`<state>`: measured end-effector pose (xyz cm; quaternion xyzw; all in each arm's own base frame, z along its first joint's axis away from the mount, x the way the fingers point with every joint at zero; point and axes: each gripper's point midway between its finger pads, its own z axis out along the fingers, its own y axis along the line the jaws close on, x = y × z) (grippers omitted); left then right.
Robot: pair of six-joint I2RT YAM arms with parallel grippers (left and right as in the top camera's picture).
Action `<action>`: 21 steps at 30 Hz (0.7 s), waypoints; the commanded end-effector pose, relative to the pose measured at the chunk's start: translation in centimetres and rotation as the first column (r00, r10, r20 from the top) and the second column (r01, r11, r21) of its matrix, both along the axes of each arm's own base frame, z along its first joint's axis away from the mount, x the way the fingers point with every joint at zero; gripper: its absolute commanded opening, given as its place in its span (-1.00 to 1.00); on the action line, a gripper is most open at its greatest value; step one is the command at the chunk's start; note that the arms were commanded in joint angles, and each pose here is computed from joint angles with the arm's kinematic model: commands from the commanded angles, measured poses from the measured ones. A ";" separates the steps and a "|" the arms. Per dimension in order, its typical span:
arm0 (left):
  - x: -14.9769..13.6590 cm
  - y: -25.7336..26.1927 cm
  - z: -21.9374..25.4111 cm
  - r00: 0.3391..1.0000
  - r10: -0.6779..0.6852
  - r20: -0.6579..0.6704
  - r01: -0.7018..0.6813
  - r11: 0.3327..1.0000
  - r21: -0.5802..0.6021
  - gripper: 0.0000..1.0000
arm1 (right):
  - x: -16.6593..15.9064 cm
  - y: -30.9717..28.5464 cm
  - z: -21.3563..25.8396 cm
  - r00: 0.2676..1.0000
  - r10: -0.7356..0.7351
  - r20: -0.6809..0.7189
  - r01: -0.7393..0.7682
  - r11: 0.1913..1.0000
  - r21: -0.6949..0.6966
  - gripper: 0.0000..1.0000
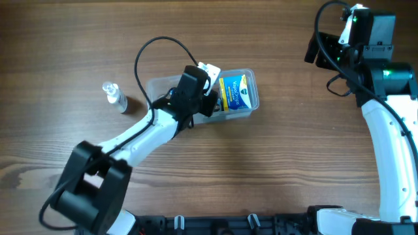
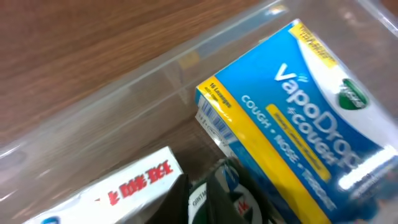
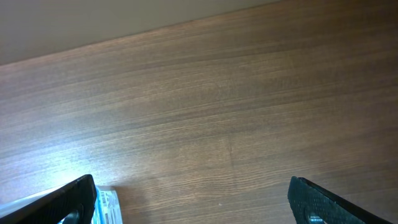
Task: Pack container
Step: 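Open left gripper to release the tin and withdraw left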
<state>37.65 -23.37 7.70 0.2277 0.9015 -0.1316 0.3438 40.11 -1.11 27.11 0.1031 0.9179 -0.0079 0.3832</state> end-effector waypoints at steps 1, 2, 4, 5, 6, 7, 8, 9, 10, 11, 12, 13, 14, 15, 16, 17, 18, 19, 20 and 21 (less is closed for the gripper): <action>0.3 0.6 4.0 0.995 -0.020 0.093 0.022 1.000 -0.010 -0.63 | 0.2 -0.2 -0.4 1.000 -0.019 -0.007 0.019 1.000 -0.004 1.00; 0.2 0.8 4.9 0.994 -0.015 0.109 0.017 1.000 -0.017 -0.55 | 0.2 -0.2 -0.4 1.000 -0.019 -0.007 0.019 1.000 -0.004 0.99; -0.1 1.5 7.2 0.990 0.008 0.142 -0.003 0.999 -0.035 -0.28 | 0.2 -0.2 -0.4 1.000 -0.019 -0.007 0.019 1.000 -0.004 0.99; -0.3 2.1 8.4 0.987 0.034 0.159 -0.028 0.999 -0.043 -0.23 | 0.2 -0.2 -0.4 1.000 -0.019 -0.007 0.019 1.000 -0.004 0.99; -0.6 3.1 9.9 0.981 0.074 0.178 -0.066 0.997 -0.047 -0.19 | 0.2 -0.2 -0.4 1.000 -0.019 -0.007 0.019 1.000 -0.004 1.00; -0.9 4.2 11.0 0.974 0.121 0.189 -0.113 0.992 -0.053 -0.17 | 0.2 -0.2 -0.4 1.000 -0.019 -0.007 0.019 1.000 -0.004 1.00; -1.1 5.5 12.0 0.965 0.175 0.196 -0.166 0.984 -0.062 -0.14 | 0.2 -0.2 -0.4 1.000 -0.019 -0.007 0.019 1.000 -0.004 0.99; -1.5 6.9 12.9 0.952 0.231 0.200 -0.221 0.973 -0.071 -0.11 | 0.2 -0.2 -0.4 1.000 -0.019 -0.007 0.019 1.000 -0.004 1.00; -1.8 8.3 13.7 0.937 0.288 0.199 -0.277 0.957 -0.081 -0.09 | 0.2 -0.2 -0.4 1.000 -0.019 -0.007 0.019 1.000 -0.004 0.99; -2.2 9.9 14.3 0.917 0.348 0.196 -0.336 0.937 -0.091 -0.06 | 0.2 -0.2 -0.4 1.000 -0.019 -0.007 0.019 1.000 -0.004 0.99; -2.5 11.6 14.7 0.895 0.404 0.189 -0.393 0.915 -0.094 -0.03 | 0.2 -0.2 -0.4 1.000 -0.019 -0.007 0.019 1.000 -0.004 0.99; -2.9 13.3 14.9 0.870 0.458 0.179 -0.448 0.889 -0.096 -0.02 | 0.2 -0.2 -0.4 1.000 -0.019 -0.007 0.019 1.000 -0.004 0.99; -3.2 15.0 14.9 0.845 0.509 0.164 -0.500 0.861 -0.094 -0.01 | 0.2 -0.2 -0.4 1.000 -0.019 -0.007 0.019 1.000 -0.004 1.00; -3.4 16.2 14.7 0.828 0.542 0.147 -0.534 0.841 -0.091 0.00 | 0.2 -0.2 -0.4 1.000 -0.019 -0.007 0.019 1.000 -0.004 1.00; -3.7 18.1 14.2 0.793 0.598 0.113 -0.592 0.801 -0.085 0.01 | 0.2 -0.2 -0.4 1.000 -0.019 -0.007 0.019 1.000 -0.004 1.00; -4.0 19.5 13.6 0.764 0.640 0.086 -0.635 0.769 -0.075 0.02 | 0.2 -0.2 -0.4 1.000 -0.019 -0.007 0.019 1.000 -0.004 1.00; -4.3 20.9 13.0 0.733 0.678 0.059 -0.675 0.735 -0.058 0.02 | 0.2 -0.2 -0.4 1.000 -0.019 -0.007 0.019 1.000 -0.004 1.00; -4.5 22.4 12.1 0.697 0.716 0.029 -0.715 0.698 -0.037 0.02 | 0.2 -0.2 -0.4 1.000 -0.019 -0.007 0.019 1.000 -0.004 0.99; -4.5 23.6 11.5 0.672 0.741 0.012 -0.740 0.672 -0.022 0.06 | 0.2 -0.2 -0.4 1.000 -0.019 -0.007 0.019 1.000 -0.004 1.00; -4.4 24.4 11.0 0.654 0.757 -0.002 -0.757 0.654 -0.010 0.10 | 0.2 -0.2 -0.4 1.000 -0.019 -0.007 0.019 1.000 -0.004 1.00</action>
